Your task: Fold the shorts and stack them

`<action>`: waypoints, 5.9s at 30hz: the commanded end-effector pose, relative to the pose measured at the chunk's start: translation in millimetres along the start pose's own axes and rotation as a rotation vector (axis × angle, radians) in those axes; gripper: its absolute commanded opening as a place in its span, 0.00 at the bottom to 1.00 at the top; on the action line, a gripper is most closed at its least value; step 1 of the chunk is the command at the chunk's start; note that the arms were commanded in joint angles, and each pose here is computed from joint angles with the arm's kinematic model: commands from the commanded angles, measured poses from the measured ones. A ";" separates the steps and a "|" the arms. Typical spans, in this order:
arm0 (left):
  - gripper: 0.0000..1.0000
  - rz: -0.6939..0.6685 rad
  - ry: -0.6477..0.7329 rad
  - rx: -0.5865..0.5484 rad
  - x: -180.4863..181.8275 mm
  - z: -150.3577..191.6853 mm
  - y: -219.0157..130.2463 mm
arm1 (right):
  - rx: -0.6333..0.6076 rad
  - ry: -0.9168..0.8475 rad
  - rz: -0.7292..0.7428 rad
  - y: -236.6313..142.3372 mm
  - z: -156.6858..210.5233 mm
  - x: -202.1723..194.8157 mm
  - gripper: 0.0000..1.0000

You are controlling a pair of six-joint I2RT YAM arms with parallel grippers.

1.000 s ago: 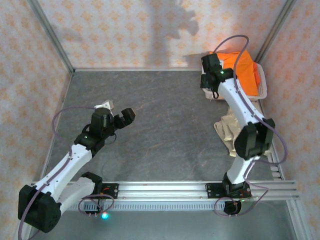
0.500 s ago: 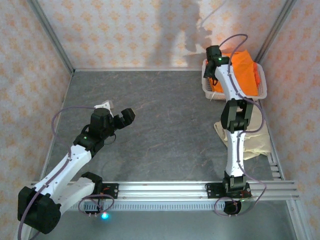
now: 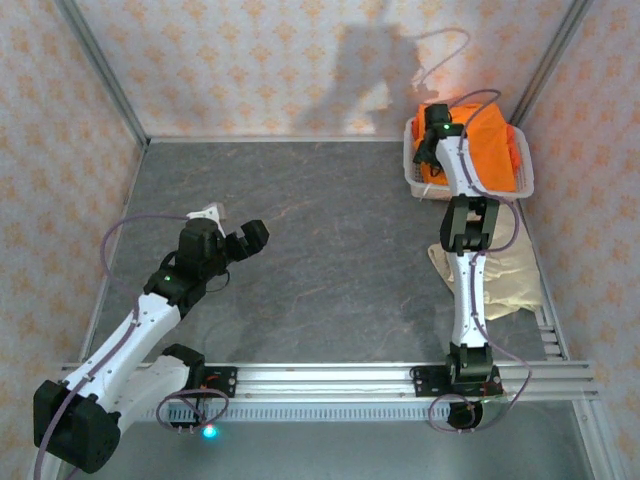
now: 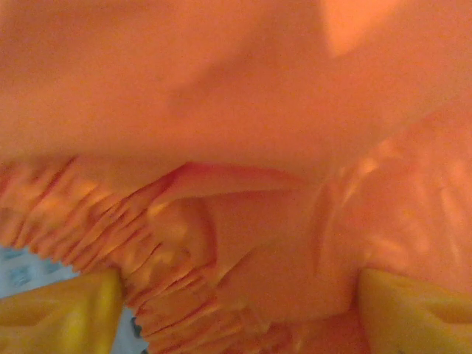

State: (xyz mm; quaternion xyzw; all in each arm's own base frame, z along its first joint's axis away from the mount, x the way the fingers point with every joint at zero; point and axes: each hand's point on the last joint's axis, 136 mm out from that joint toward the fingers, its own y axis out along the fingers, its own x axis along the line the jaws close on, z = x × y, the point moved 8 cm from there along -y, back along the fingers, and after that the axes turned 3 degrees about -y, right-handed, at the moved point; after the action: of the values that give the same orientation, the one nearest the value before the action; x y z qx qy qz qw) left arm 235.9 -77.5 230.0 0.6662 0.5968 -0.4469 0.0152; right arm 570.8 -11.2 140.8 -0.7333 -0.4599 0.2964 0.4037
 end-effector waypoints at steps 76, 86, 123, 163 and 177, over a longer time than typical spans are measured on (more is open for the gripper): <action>1.00 -0.004 -0.054 -0.032 15.8 11.4 -9.6 | -0.275 -0.148 -0.465 -269.2 237.2 -10.3 0.73; 1.00 -0.198 -0.103 0.106 35.3 27.1 -4.9 | -0.329 -0.371 -0.487 -298.9 239.0 -26.2 0.93; 0.06 -0.404 -0.118 0.215 27.1 48.3 -7.2 | -0.302 -0.457 -0.523 -268.2 259.9 -27.6 0.94; 0.00 -0.446 -0.097 0.204 36.1 -35.2 27.0 | -0.225 -1.659 0.142 -167.0 307.0 14.1 0.39; 0.00 -0.339 -0.100 -0.001 -13.9 -143.0 -10.4 | -0.619 -1.340 -0.022 -283.2 221.5 41.0 0.00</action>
State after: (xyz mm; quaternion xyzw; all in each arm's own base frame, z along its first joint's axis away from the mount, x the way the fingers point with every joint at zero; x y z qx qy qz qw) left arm 302.2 -13.4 284.4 0.5054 0.6942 -0.5095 -0.0548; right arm 276.8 161.4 208.1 -0.4104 -0.6470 0.6184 -0.1751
